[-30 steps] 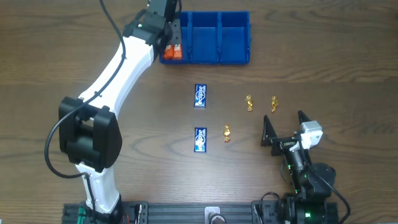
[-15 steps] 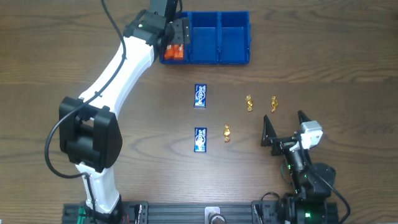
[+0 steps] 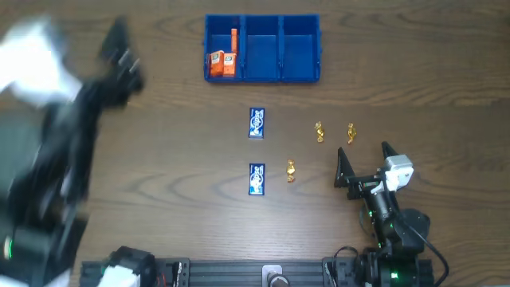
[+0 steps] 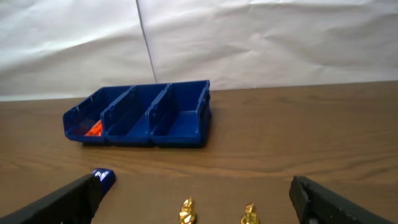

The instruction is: Sort Candies Into Trays

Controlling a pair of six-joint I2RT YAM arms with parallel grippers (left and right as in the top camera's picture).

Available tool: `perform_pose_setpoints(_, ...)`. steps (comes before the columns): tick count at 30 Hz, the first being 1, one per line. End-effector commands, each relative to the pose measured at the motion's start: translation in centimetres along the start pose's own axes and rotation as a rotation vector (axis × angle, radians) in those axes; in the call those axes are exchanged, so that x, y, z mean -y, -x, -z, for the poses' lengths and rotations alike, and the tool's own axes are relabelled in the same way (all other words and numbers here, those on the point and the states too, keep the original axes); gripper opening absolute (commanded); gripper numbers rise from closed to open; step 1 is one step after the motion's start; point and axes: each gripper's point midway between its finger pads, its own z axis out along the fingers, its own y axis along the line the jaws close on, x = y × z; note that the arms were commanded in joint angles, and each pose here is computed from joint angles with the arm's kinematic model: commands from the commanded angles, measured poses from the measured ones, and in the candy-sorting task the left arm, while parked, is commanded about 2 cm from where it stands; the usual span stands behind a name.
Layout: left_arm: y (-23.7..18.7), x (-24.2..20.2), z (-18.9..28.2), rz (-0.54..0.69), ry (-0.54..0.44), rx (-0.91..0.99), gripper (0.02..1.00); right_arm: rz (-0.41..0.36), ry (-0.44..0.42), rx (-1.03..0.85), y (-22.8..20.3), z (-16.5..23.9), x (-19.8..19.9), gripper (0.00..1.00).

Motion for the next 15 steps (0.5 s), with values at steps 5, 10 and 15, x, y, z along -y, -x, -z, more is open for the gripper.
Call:
perform_pose_setpoints(5, -12.5, -8.4, 7.6, -0.144, 0.085, 0.041, 1.0, 0.009, 0.002, 0.0, -0.1, 0.0, 0.0, 1.0)
perform_pose_setpoints(10, -19.1, -10.0, 7.8, -0.162, 0.053, 0.006, 0.998, 0.009, 0.002, 0.001, -0.1, 0.0, 0.0, 1.0)
perform_pose_setpoints(15, -25.6, -11.9, 6.6, -0.167, 0.069, -0.078, 0.998, 0.009, 0.002, 0.001, -0.1, 0.0, 0.0, 0.998)
